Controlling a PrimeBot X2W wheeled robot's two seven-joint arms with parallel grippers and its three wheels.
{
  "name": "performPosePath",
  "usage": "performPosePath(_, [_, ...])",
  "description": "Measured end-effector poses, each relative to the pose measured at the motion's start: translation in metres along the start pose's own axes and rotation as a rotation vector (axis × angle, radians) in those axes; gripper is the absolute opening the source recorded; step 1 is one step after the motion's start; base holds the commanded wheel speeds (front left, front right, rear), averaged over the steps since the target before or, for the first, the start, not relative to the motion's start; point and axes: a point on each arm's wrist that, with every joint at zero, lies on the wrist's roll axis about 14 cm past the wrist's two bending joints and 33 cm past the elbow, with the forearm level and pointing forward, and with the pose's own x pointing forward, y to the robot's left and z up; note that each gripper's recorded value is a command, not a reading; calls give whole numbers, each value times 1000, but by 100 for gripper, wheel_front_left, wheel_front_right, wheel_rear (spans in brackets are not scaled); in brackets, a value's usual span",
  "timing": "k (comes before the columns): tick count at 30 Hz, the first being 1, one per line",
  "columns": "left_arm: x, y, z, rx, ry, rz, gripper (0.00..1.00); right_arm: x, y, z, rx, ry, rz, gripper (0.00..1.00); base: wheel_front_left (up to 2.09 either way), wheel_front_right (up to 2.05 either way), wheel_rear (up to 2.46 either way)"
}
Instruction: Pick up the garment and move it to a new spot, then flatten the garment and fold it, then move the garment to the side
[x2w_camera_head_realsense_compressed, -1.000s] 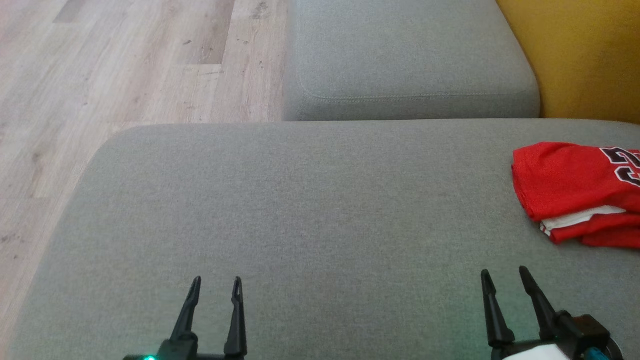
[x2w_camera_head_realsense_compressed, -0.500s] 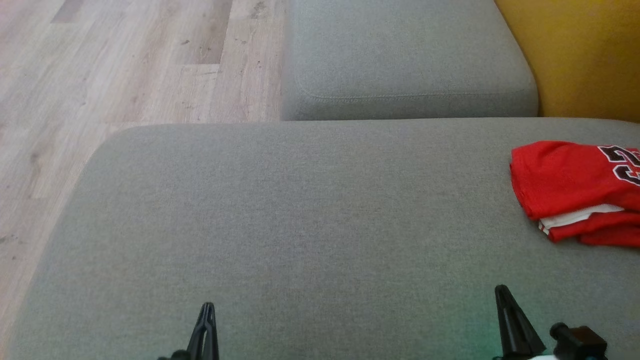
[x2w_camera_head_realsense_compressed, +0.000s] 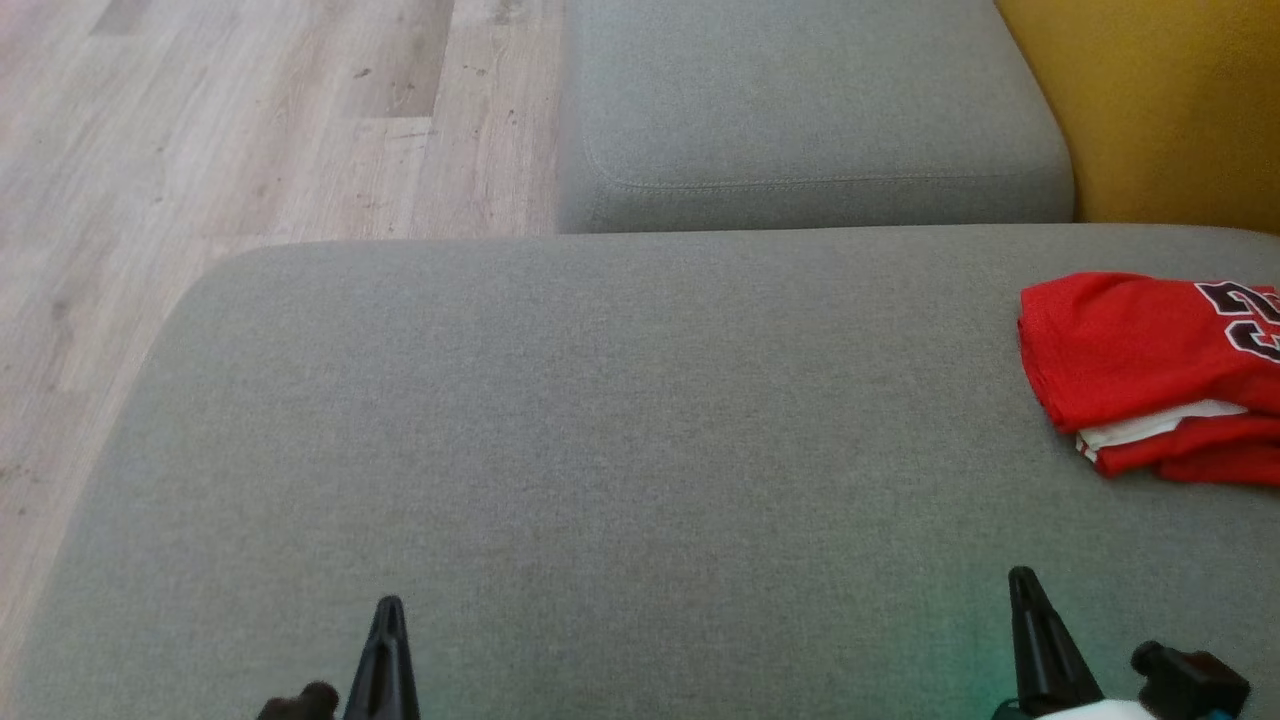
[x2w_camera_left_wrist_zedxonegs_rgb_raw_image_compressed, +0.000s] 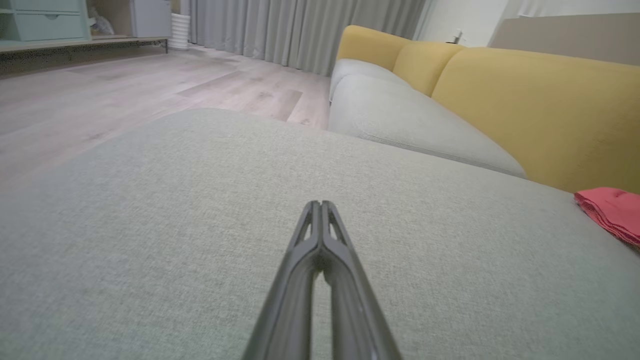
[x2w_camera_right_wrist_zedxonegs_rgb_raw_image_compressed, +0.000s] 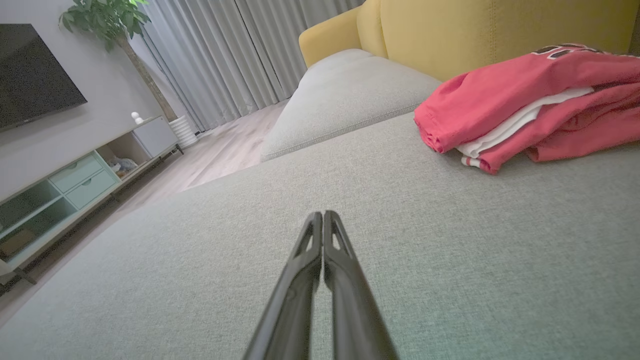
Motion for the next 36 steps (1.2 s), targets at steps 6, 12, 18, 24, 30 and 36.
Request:
performPosePath(6, [4, 3, -1, -75, 17, 9, 0, 6, -3, 7, 69, -16, -15, 0, 0, 0, 0])
performPosePath(12, [7, 4, -1, -148, 31, 12, 0, 9, -7, 9, 140, -22, -35, 0, 0, 0, 0])
performPosePath(18, [13, 9, 2, -223, 39, 26, 0, 10, -12, 8, 214, -13, -56, 0, 0, 0, 0])
performPosePath(24, [15, 10, 0, -295, 56, 28, 0, 16, -14, 14, 283, -29, -63, 0, 0, 0, 0])
performPosePath(30, [20, 12, 4, -368, 56, 33, 0, 19, -17, 16, 355, -31, -74, 0, 0, 0, 0])
performPosePath(36, [22, 14, 2, -441, 72, 37, 0, 19, -22, 14, 427, -26, -94, 0, 0, 0, 0])
